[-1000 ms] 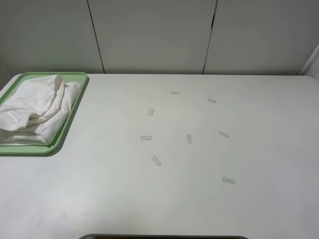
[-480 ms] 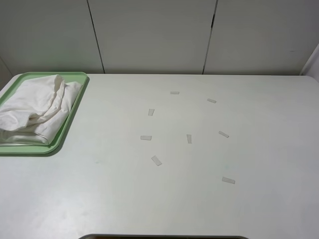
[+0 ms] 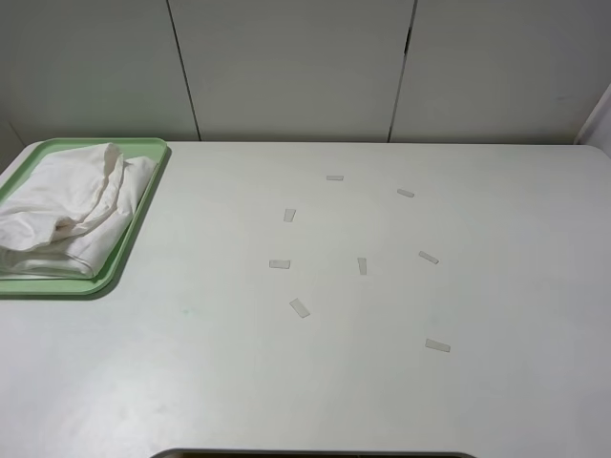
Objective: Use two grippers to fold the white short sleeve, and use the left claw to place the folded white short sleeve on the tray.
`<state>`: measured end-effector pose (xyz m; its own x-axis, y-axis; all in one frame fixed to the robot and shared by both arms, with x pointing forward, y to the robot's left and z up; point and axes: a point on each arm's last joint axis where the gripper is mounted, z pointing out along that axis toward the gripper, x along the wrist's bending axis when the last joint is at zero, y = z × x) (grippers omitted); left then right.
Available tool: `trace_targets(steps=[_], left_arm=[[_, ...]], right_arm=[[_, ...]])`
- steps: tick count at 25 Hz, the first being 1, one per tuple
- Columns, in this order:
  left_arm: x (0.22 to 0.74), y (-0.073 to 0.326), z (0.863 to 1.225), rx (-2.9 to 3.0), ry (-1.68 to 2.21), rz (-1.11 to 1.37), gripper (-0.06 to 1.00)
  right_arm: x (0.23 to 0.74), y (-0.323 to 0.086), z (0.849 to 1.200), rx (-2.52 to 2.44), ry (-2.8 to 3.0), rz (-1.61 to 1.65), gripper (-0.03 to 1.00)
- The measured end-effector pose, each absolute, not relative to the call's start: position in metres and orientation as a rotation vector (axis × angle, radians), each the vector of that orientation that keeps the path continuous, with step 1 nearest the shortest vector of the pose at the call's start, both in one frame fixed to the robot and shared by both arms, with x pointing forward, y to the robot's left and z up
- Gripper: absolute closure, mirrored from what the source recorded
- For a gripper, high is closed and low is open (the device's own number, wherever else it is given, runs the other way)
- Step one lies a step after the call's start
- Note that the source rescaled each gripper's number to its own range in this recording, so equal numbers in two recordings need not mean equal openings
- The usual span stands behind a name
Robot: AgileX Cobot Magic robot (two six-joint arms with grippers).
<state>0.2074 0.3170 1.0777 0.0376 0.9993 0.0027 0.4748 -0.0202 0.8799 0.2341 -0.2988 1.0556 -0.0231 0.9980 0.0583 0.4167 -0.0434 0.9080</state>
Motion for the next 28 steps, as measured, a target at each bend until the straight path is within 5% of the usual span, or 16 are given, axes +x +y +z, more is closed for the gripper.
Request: trace_targets(steps=[12,28], left_arm=[[0.220,0.307,1.041,1.685,1.654,0.771,0.07],[0.219,0.301,1.038,1.741,1.607,0.690,0.07]], right_arm=[[0.234,-0.299,1.056,1.544,1.522,1.040,-0.03],[0.234,-0.299,1.056,1.544,1.522,1.040,-0.03]])
